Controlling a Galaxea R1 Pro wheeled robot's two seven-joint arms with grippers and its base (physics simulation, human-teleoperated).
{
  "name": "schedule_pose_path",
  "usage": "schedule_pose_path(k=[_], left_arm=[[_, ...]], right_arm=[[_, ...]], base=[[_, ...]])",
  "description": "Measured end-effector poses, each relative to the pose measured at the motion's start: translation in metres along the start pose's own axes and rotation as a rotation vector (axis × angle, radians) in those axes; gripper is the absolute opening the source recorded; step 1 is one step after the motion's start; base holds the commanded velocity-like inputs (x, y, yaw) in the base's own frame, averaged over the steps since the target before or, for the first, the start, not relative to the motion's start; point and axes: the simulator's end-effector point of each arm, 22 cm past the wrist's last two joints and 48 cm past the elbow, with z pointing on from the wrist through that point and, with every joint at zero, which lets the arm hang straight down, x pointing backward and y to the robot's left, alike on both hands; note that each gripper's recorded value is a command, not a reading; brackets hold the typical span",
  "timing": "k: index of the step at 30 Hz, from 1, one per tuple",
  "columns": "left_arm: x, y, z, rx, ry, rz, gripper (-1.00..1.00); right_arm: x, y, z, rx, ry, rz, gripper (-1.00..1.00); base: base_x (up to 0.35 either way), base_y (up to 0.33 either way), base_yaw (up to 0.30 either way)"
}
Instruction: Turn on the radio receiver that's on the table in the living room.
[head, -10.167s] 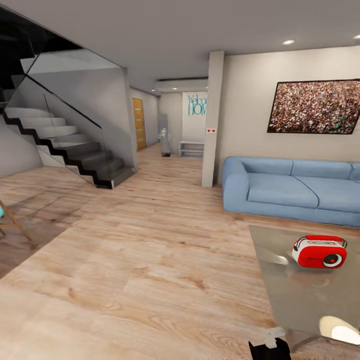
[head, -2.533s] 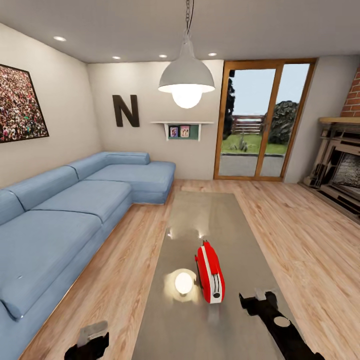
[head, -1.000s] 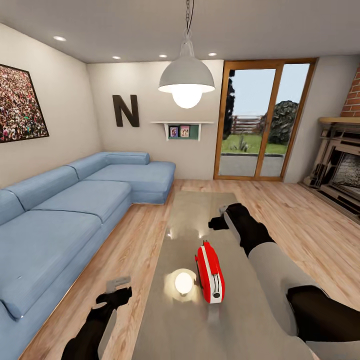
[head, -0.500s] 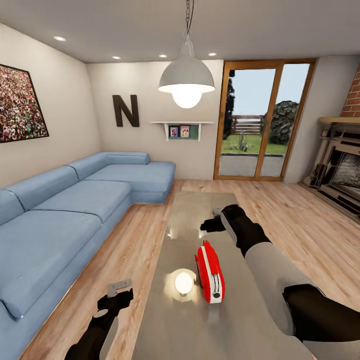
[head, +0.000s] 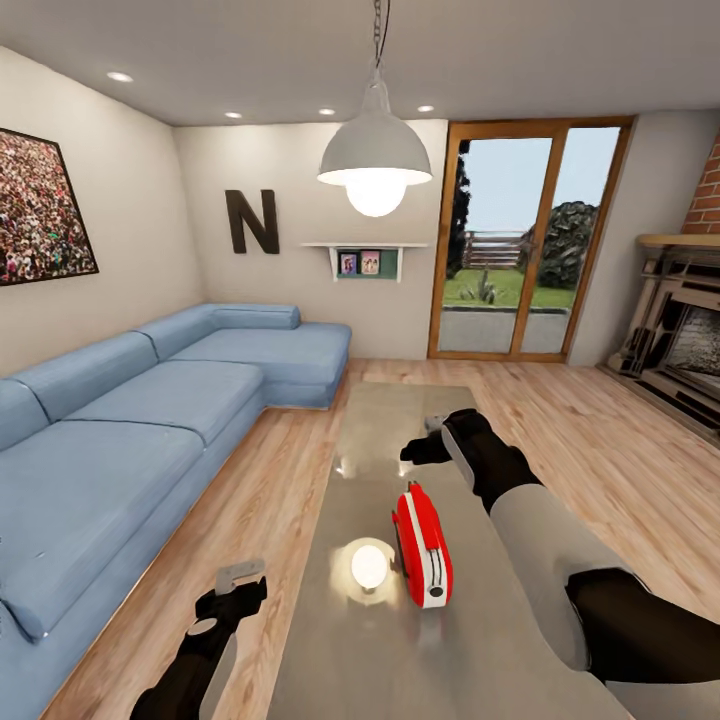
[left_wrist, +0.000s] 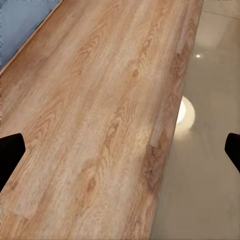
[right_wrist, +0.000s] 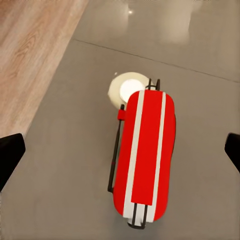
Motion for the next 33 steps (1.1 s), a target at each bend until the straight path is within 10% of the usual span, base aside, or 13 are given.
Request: schedule_pose_path(k=[19,33], left_arm=[[0.002,0.007,0.001,-0.012,0.003,-0.004,1.0],[0.002,0.005,0.001,-0.01,0.003,-0.005,1.0]], right_arm=[[0.004,-0.054,-0.003,0.142,0.003,0.037,1.0],[0.037,-0.051,0.013,0.122,0.085,0.049,1.0]], base=[[0.005,0.013,0.0],[0.0,0.0,0.0]])
